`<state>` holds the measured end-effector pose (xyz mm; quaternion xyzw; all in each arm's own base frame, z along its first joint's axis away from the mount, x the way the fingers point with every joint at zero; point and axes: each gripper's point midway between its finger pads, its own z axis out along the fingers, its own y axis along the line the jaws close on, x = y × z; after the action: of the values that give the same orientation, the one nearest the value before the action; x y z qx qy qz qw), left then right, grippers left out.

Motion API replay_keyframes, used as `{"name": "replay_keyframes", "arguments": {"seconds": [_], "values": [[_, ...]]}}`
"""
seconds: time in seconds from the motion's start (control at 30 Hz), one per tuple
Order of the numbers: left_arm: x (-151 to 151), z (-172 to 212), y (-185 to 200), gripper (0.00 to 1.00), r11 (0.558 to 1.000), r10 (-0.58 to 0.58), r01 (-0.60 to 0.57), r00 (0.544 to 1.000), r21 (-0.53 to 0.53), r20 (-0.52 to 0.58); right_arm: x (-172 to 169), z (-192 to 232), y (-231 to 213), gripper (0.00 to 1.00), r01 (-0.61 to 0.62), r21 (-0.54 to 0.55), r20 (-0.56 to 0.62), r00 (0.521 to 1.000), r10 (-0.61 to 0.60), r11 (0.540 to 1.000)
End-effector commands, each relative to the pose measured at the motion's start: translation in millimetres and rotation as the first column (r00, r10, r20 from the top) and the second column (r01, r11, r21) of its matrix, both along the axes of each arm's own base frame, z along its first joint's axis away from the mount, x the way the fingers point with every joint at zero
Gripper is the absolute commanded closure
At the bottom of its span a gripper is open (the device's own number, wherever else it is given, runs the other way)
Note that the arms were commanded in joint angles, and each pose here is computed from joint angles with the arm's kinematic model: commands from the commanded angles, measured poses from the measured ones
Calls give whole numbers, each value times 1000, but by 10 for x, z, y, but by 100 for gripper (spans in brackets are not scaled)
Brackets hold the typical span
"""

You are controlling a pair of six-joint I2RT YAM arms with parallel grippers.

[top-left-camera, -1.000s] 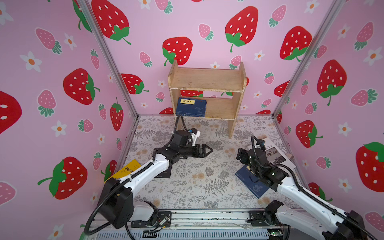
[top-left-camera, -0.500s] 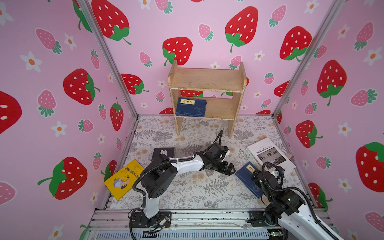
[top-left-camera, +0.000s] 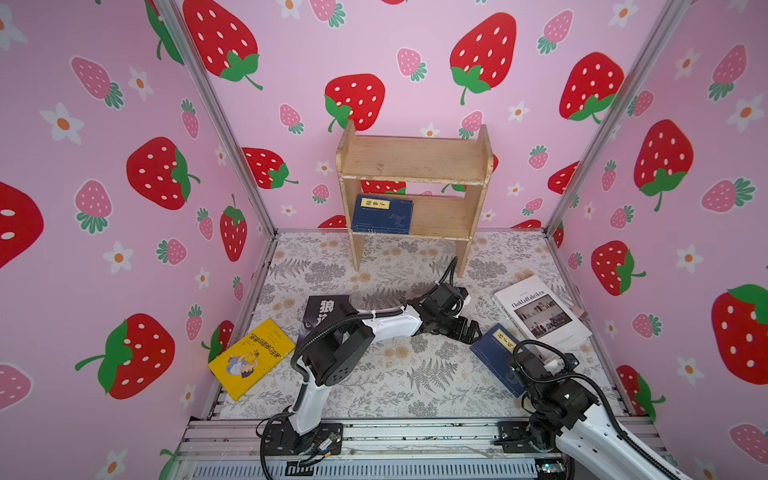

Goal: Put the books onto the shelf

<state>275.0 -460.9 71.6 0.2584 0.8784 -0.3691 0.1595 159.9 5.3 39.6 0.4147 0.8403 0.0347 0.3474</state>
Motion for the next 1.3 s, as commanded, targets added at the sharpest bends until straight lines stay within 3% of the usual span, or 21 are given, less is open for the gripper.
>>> {"name": "replay_keyframes", "arguments": {"seconds": [0.0,0.23,0.43,0.6,0.77,0.97,1.1,1.27], "values": [[110,151,-100,1,999,-12,13,1000,-42,12,88,-20,36,8,-4,-15,4,1000,5,1000],[364,81,142,1,993,89,-94,994,-72,-61,447,-124,481,9,-195,-3,-8,981,195,981],[624,-55,612,1,970,230,-236,968,-51,-103,855,-96,1054,11,-413,-19,10,911,413,911],[768,-76,938,1,949,314,-315,947,-1,-74,1191,68,1583,12,-566,-55,56,821,569,822],[934,-119,1220,1,903,421,-419,907,92,-9,1376,122,1761,11,-602,-85,54,793,607,794],[994,-231,1333,0,860,493,-487,870,151,1,1444,108,1584,8,-537,-36,40,842,538,843],[985,-307,1257,1,871,477,-468,878,150,-30,1434,49,1440,10,-509,-6,28,860,509,861],[949,-327,1070,4,897,436,-426,896,116,-81,1386,-88,1473,17,-542,7,0,841,542,841]]}}
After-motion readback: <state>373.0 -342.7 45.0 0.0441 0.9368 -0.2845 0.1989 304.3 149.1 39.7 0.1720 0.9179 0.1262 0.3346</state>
